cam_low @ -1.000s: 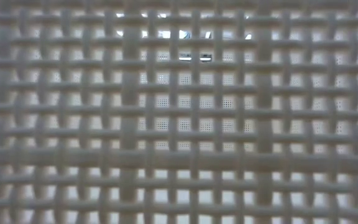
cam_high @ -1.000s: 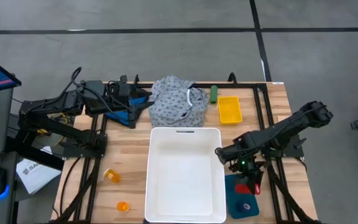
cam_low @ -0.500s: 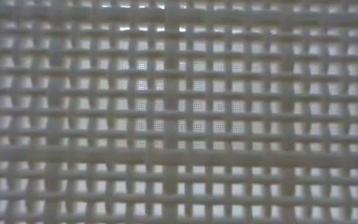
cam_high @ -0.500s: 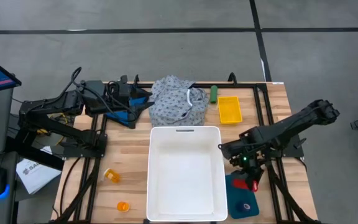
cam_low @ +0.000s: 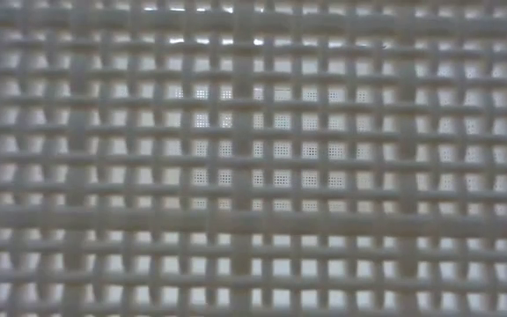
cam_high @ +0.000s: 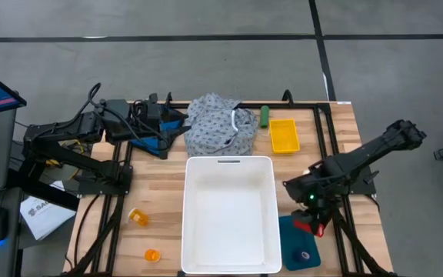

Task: Pick & place medical supplies in basket/bin
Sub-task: Put the red bandage into the blue bin

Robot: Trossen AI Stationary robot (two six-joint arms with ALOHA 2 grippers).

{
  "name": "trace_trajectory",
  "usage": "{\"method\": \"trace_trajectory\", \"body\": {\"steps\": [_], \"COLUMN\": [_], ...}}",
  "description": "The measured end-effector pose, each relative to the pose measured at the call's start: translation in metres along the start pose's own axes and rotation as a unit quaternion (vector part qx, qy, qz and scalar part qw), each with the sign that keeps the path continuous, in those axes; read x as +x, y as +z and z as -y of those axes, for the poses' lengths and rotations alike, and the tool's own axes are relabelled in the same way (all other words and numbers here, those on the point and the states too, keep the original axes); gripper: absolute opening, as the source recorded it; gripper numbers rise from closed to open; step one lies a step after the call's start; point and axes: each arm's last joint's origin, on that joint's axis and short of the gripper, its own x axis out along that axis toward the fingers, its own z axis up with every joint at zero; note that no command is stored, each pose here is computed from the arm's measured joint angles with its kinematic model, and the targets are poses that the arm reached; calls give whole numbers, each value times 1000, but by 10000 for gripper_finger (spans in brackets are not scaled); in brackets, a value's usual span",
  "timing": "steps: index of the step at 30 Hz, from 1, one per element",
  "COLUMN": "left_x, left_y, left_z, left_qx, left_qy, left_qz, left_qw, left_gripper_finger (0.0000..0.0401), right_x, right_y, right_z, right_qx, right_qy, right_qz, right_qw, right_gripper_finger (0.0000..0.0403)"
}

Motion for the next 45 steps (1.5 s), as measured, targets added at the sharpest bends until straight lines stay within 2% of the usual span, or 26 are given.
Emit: {"method": "trace_trajectory", "body": {"steps": [5,12,17,25,31,39,45], "left_x": [0,0,0,0,0,-13,-24], "left_y": [0,0,0,-1,-7,-9,-5], "left_z": [0,1,1,2,2,-10,-19], "left_qx": [1,5,16,18,39,52,53], "left_qy": [-2,-19,-26,-31,-34,-14,1], "left_qz": [0,0,2,-3,-32,-47,-31], "left_qw": [1000,1000,1000,999,998,997,998], "left_gripper_finger": [155,155,155,155,155,155,155], "right_x": [-1,-16,-18,-24,-17,-12,-9], "right_y": [-4,-12,-7,-3,1,5,18], "right_z": [5,11,26,29,28,44,53], "right_qx": [33,53,83,98,104,158,195], "right_qy": [-12,23,36,124,166,143,141], "right_qz": [4,7,-10,-31,-62,-94,-86], "right_qw": [999,998,996,987,979,973,967], "right_gripper_finger": [141,141,141,141,141,141,141]}}
